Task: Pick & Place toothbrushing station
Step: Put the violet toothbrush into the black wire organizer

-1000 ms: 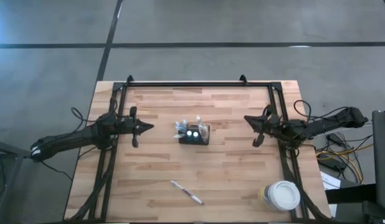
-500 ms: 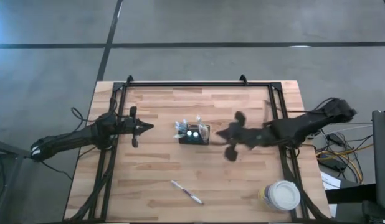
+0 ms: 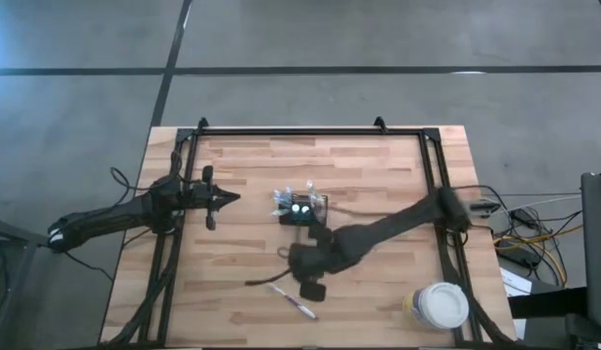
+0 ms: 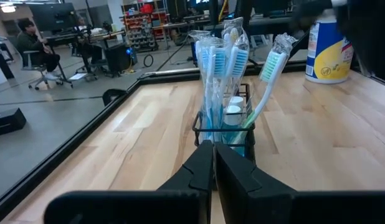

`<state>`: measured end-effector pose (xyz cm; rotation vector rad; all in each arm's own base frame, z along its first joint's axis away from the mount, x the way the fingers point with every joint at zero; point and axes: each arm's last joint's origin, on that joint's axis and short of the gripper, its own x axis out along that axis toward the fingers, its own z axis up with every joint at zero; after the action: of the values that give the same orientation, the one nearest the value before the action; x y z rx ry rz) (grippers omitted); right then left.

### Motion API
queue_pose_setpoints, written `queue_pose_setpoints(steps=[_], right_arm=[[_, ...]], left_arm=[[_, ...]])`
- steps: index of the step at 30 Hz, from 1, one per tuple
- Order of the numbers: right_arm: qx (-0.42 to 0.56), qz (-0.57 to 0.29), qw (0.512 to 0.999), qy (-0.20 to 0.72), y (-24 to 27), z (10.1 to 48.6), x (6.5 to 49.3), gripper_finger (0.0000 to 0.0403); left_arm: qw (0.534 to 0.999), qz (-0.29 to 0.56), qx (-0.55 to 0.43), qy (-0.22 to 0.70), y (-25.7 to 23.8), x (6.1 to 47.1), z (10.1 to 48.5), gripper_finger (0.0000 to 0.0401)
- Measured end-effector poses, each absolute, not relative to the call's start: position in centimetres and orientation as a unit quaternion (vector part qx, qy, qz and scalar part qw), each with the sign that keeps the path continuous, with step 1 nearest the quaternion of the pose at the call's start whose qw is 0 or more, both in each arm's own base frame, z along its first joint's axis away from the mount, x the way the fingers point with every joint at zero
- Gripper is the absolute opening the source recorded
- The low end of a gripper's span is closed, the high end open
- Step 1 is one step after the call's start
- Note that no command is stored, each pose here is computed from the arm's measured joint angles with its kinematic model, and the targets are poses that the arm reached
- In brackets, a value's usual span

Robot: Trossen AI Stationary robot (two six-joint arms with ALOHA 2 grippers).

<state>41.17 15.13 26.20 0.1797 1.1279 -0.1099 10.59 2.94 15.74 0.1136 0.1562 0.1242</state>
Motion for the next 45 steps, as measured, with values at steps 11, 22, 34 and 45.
queue_pose_setpoints(steps=[11,22,34,45], right_arm=[[0.164,-0.078,0.809,0.560,18.8,21.8,46.8,0.0157],[0.285,-0.095,0.745,0.596,20.3,18.4,47.5,0.0210],[0.268,-0.102,0.731,0.619,21.6,14.7,47.6,0.0210],[0.177,-0.128,0.716,0.663,20.9,12.4,46.6,0.0147]], left_arm=[[0.994,0.064,0.040,0.076,2.9,10.6,15.8,0.0021],[0.994,0.064,0.032,0.077,2.9,10.6,15.6,0.0018],[0.994,0.064,0.027,0.080,2.9,10.6,15.4,0.0018],[0.994,0.064,0.026,0.080,2.9,10.6,15.4,0.0019]])
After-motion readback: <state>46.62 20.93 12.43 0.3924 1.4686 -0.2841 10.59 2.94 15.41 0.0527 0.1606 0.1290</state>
